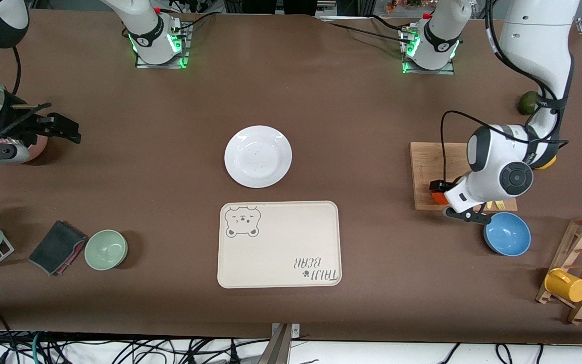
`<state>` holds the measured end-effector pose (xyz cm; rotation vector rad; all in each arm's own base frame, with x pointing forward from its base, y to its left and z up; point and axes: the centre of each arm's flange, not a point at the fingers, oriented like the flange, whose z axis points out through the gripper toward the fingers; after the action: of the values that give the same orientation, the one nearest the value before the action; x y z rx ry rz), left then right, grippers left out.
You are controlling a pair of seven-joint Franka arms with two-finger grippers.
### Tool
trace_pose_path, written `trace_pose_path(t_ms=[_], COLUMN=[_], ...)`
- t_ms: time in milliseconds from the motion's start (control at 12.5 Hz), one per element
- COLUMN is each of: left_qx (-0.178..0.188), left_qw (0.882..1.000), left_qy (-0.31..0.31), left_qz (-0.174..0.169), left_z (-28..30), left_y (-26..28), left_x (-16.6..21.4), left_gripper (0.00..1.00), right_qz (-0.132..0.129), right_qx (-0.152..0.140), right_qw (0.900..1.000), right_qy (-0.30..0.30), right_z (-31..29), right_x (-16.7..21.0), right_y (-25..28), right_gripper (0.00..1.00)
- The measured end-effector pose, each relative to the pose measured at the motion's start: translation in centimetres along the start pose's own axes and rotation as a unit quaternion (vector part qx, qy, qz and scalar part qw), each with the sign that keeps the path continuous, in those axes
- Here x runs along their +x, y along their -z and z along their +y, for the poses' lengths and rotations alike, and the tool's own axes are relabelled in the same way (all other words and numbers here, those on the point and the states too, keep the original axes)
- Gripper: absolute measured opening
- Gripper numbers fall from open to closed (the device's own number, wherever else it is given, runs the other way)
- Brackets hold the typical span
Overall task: Place orange and plate with both arms
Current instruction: 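Lower the left gripper onto the orange on the cutting board and grasp, then carry the orange with the left gripper and release it onto the white plate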
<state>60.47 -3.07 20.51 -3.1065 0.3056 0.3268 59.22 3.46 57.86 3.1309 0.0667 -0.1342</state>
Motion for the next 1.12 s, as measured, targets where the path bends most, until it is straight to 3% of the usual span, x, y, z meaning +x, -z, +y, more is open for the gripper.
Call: trace_pose_path(t_ms=[80, 240, 560, 800, 1120], left_qx=[0.0, -0.001, -0.013, -0.075, -0.118], left_qw=[1.0, 1.0, 1.0, 0.997, 0.988], left_qy=[0.0, 0.001, -0.005, 0.013, 0.097], left_qz=[0.0, 0.0, 0.009, 0.006, 0.006], left_z=[0.1, 0.0, 1.5, 12.5, 31.7], left_y=[-0.4, -0.4, 1.3, 3.9, 8.4], left_x=[0.1, 0.1, 1.1, 2.2, 0.3], left_gripper=[0.97, 0.75, 0.72, 0.72, 0.72], right_qz=[0.0, 0.0, 0.0, 0.0, 0.001], right_qx=[0.0, 0.0, 0.0, 0.0, 0.0], right_qw=[1.0, 1.0, 1.0, 1.0, 1.0], right_qy=[0.0, 0.0, 0.0, 0.0, 0.001], right_z=[0.0, 0.0, 0.0, 0.0, -0.1], right_x=[0.0, 0.0, 0.0, 0.0, 0.0], right_y=[0.0, 0.0, 0.0, 0.0, 0.0], right_gripper=[1.0, 1.0, 1.0, 1.0, 1.0])
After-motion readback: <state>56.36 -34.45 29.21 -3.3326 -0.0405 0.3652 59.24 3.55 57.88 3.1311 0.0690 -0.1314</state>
